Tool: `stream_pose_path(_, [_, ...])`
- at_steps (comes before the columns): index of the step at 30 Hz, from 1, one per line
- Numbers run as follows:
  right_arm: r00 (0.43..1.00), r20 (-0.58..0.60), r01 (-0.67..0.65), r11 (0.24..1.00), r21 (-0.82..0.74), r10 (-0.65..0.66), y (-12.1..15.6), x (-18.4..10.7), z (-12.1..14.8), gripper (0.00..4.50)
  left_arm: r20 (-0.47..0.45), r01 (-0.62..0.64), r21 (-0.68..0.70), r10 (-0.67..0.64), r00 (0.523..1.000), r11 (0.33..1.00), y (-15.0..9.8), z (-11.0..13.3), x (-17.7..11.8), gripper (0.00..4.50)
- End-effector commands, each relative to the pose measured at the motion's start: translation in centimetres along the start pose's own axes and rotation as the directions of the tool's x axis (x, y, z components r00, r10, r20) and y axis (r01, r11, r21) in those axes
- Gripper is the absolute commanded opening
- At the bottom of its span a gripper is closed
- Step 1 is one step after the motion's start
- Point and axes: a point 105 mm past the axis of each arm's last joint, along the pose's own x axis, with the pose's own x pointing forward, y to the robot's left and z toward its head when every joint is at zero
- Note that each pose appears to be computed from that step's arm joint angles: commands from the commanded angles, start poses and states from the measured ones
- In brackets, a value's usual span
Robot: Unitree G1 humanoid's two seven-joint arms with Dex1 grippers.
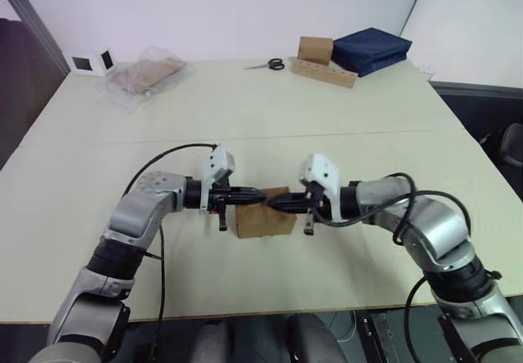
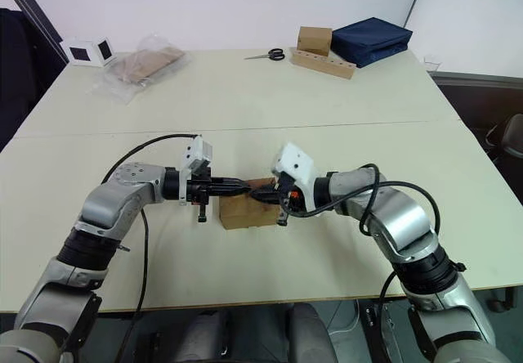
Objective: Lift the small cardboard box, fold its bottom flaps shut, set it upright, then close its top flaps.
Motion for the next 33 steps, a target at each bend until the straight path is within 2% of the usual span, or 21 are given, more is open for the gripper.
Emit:
stream_pose_path(1, [0.998, 0.047, 0.046, 0.999, 0.002, -0.046, -1.1, 0.1, 1.0, 0.00, -0.008, -0.015, 0.005, 0.015, 1.000, 1.000, -0.2, -0.1, -0.1, 0.02])
stream_pose_path(5, [0.997, -0.067, 0.048, 0.999, -0.014, -0.049, -1.2, 1.3, -2.0, 0.00, 0.000, -0.024, 0.000, 0.024, 1.000, 1.000, -0.4, 0.2, -0.3, 0.02])
stream_pose_path(9, [0.996, -0.086, 0.023, 1.000, -0.007, -0.024, -0.7, 1.7, -3.3, 0.00, -0.007, -0.045, -0.022, 0.045, 0.999, 0.999, -0.7, -0.2, -0.8, 0.02])
stream_pose_path(14, [0.999, 0.032, 0.043, 0.999, -0.016, -0.043, -1.1, 0.6, 0.2, 0.00, 0.109, -0.071, -0.097, 0.082, 0.991, 0.993, -0.8, 2.2, -1.9, 0.02])
stream_pose_path(17, [0.995, 0.093, 0.052, 0.997, -0.063, -0.046, -1.1, -1.4, 3.3, 0.00, 0.164, -0.138, -0.075, 0.149, 0.975, 0.988, -0.6, 4.1, -3.5, 0.02])
stream_pose_path(19, [0.995, 0.086, 0.049, 0.994, -0.097, -0.041, -0.6, -3.2, 4.1, 0.00, 0.194, -0.166, -0.043, 0.171, 0.966, 0.985, -1.0, 5.2, -5.1, 0.02])
stream_pose_path(28, [0.980, -0.156, 0.111, 0.988, -0.112, -0.127, 0.7, -11.2, 1.3, 0.00, 0.017, -0.322, 0.061, 0.321, 0.947, 0.945, -3.1, 3.6, -12.8, 0.02])
stream_pose_path(30, [0.971, -0.180, 0.140, 0.985, -0.098, -0.156, 0.7, -12.4, 1.0, 0.00, 0.016, -0.330, 0.007, 0.330, 0.944, 0.944, -3.6, 3.5, -14.0, 0.02])
stream_pose_path(33, [0.968, -0.191, 0.151, 0.986, -0.063, -0.161, 1.3, -13.5, 0.9, 0.00, -0.058, -0.340, -0.003, 0.340, 0.939, 0.940, -4.2, 2.1, -15.5, 0.02])
